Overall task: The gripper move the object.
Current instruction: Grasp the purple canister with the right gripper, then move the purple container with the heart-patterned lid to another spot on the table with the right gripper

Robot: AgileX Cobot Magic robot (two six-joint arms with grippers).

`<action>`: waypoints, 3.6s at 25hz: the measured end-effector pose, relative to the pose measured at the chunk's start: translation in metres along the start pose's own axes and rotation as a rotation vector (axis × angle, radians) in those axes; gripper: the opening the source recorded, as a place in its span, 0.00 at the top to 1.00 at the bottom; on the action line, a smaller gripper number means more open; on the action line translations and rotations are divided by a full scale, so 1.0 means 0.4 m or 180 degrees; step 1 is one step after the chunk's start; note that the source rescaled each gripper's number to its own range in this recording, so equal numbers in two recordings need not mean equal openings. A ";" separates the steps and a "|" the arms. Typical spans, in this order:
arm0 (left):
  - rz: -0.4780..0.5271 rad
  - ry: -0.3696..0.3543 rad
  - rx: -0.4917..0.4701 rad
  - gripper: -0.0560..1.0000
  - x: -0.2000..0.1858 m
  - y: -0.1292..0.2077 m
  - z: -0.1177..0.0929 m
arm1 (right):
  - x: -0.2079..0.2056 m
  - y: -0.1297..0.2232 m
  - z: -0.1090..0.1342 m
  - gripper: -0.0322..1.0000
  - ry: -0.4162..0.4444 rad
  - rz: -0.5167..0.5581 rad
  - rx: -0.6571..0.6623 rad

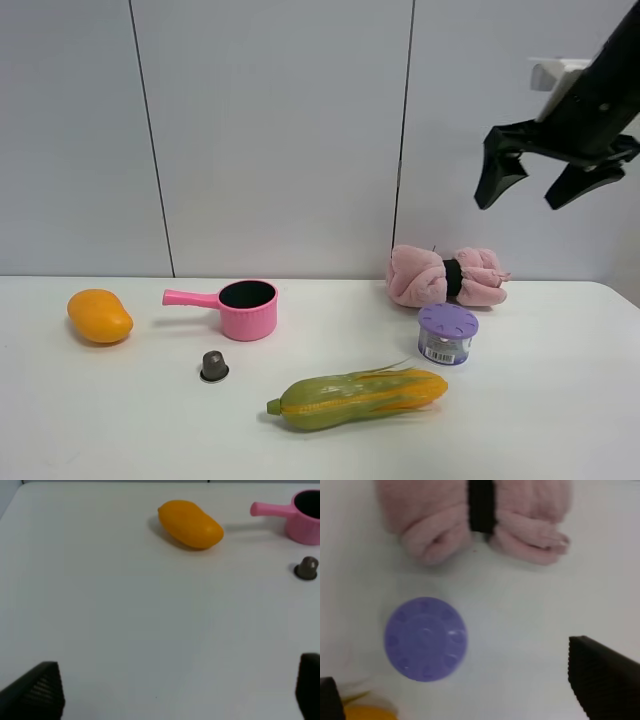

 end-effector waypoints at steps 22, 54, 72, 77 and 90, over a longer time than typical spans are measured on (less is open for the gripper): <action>-0.0003 0.0000 0.0000 0.00 0.000 0.000 0.000 | 0.266 0.054 0.051 0.06 -0.0020 0.0155 -0.0199; -0.0003 0.0000 0.0000 0.00 0.000 0.000 0.000 | 0.379 0.152 0.033 0.08 0.0093 0.0619 -0.0370; -0.0003 0.0000 0.0000 0.00 0.000 0.000 0.000 | 0.422 0.196 0.010 0.12 0.0176 0.0813 -0.0465; -0.0003 0.0000 0.0000 0.00 0.000 0.000 0.000 | 0.422 0.200 0.010 0.70 0.0177 0.0840 -0.0462; -0.0003 0.0000 0.0000 0.00 0.000 0.000 0.000 | 0.388 0.206 0.033 0.96 0.0065 0.0956 -0.0263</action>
Point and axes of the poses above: a point on each arm's last joint axis where the gripper is mounted, x pointing out along that axis toward the gripper, z along the wrist's bending axis when the last joint is at zero, y = z × x, the point moved 9 cm from there along x, pointing out along that axis toward the gripper, and after that the axes turned 13 degrees about x, right-handed, at the moved point
